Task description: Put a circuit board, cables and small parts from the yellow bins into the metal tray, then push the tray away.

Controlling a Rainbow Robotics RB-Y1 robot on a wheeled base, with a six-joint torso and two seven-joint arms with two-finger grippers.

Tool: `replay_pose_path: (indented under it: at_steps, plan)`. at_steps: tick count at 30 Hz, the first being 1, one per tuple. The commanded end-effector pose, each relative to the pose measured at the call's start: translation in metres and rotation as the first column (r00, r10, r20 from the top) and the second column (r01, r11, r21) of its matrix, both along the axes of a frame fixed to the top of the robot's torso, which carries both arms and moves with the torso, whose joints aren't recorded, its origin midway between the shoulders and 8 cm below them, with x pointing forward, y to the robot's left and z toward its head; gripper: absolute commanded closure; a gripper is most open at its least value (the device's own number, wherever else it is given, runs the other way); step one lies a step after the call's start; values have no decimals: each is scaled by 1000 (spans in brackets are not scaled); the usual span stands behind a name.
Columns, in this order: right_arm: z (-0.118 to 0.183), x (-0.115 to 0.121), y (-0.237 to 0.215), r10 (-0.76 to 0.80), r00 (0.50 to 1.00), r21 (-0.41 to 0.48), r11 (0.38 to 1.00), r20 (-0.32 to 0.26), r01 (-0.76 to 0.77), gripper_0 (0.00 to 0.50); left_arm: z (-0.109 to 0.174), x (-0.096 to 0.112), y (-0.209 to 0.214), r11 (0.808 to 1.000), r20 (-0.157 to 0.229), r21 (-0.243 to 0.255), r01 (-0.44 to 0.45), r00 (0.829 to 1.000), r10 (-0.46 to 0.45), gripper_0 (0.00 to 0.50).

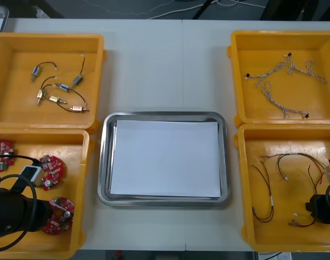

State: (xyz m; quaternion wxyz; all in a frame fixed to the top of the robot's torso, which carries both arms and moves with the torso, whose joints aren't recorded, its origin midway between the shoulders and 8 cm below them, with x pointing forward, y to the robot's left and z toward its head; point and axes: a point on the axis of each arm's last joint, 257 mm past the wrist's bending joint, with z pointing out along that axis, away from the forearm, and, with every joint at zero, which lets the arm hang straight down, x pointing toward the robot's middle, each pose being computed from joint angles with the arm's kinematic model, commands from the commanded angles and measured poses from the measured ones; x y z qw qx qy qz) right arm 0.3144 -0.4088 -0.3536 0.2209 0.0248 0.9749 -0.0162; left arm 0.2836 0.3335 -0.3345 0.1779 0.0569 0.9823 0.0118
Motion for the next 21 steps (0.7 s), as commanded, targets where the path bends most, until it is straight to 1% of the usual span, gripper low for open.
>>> replay_pose_path:
  at_steps: [1,5,6,7,9,11,12,14,21]
  plan:
    - [-14,-13,6,32,999,-1,999,-31,-32,0,4,10,-20,1000,29,-24,17,999,-16,0]
    - [-13,-11,7,34,999,0,999,-28,-34,0,3,11,-18,1000,29,-20,14,999,-14,0]
    - [-13,-11,7,34,999,-2,999,-28,-34,67,3,11,-18,1000,31,-18,15,999,-14,0]
    - [-13,-11,7,35,999,-2,999,-28,-35,115,3,11,-18,1000,30,-18,13,999,-12,0]
    - [-12,-10,7,39,999,-4,999,-30,-39,395,3,12,-16,1000,34,-13,7,999,-7,0]
    - [-11,-9,7,40,999,-4,999,-29,-40,483,5,14,-16,1000,43,-15,5,999,-4,0]
    - [-11,-8,8,40,999,-4,999,-29,-41,500,5,15,-15,1000,47,-11,1,999,-1,0]
    - [-10,-7,8,42,999,-4,999,-28,-42,500,6,18,-14,1000,53,-9,-4,999,4,0]
    - [-3,3,12,57,998,0,998,-9,-57,500,1,20,-10,1000,48,2,-13,999,12,0]
